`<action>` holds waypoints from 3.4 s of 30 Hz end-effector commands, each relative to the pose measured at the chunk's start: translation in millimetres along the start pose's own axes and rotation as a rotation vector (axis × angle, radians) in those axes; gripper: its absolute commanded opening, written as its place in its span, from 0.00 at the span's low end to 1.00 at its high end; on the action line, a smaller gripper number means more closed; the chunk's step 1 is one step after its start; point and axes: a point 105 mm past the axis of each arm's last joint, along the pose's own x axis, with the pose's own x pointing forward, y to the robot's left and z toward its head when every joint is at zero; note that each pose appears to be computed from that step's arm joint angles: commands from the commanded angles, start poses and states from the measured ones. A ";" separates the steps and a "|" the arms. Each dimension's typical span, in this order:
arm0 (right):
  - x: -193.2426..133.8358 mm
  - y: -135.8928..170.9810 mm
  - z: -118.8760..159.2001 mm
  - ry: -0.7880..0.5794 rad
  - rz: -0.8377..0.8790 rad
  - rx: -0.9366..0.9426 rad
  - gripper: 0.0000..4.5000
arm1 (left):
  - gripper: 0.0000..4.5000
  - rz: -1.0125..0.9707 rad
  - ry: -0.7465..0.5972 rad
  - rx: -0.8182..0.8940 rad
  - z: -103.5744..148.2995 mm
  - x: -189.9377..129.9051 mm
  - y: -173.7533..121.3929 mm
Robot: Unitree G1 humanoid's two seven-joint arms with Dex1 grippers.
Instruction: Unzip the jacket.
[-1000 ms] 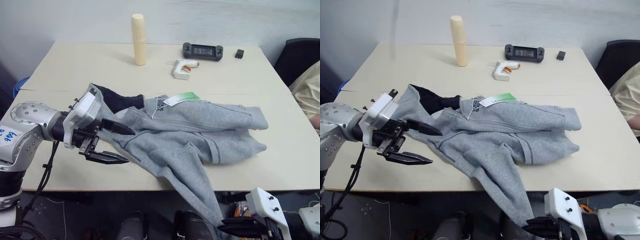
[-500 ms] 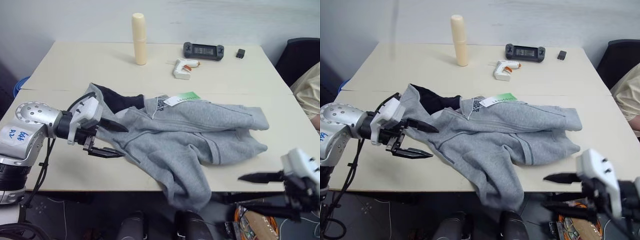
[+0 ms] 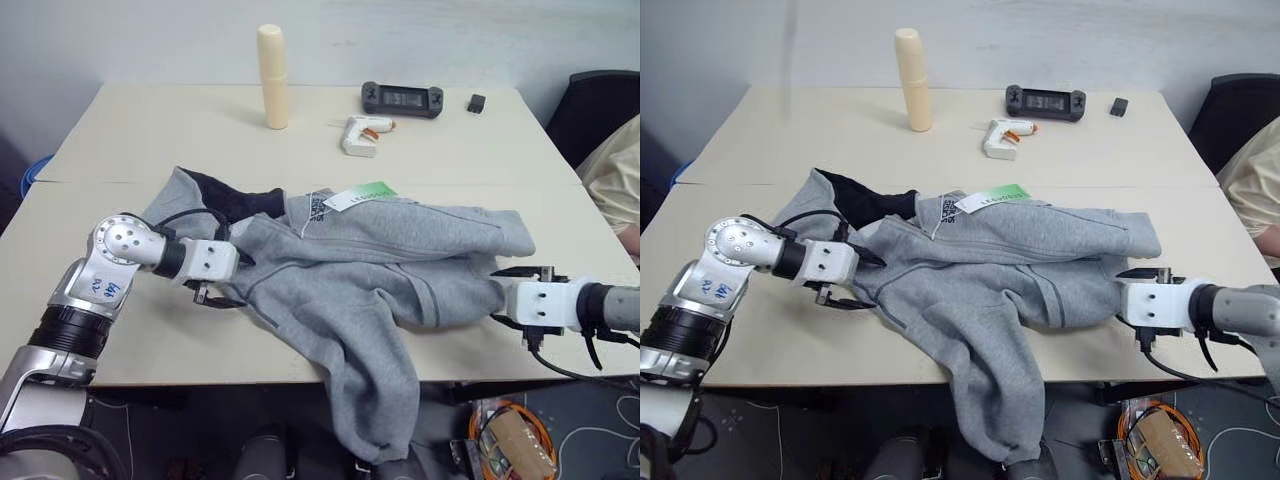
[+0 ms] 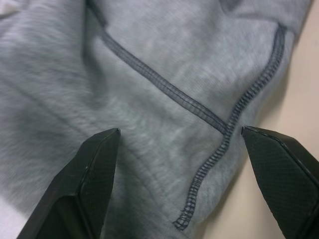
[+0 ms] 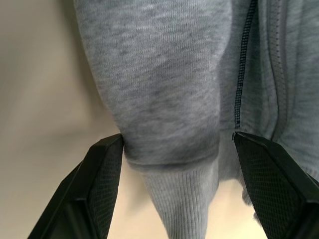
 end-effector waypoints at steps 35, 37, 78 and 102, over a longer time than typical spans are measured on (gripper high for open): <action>-36.8 86.2 50.1 -0.168 0.366 0.486 0.02 | 0.00 -0.308 -0.067 -0.139 23.8 -13.3 -82.2; -38.1 84.7 47.3 -0.159 0.370 0.499 0.09 | 0.00 -0.269 -0.083 -0.157 22.3 -7.1 -80.0; 89.6 -54.6 168.8 -0.447 -0.364 -0.210 0.81 | 0.96 -0.163 -0.511 -0.410 101.8 -48.1 1.1; 90.6 -45.2 156.4 -0.470 -0.490 -0.075 0.00 | 0.82 -0.123 -0.393 -0.341 61.3 -10.8 21.2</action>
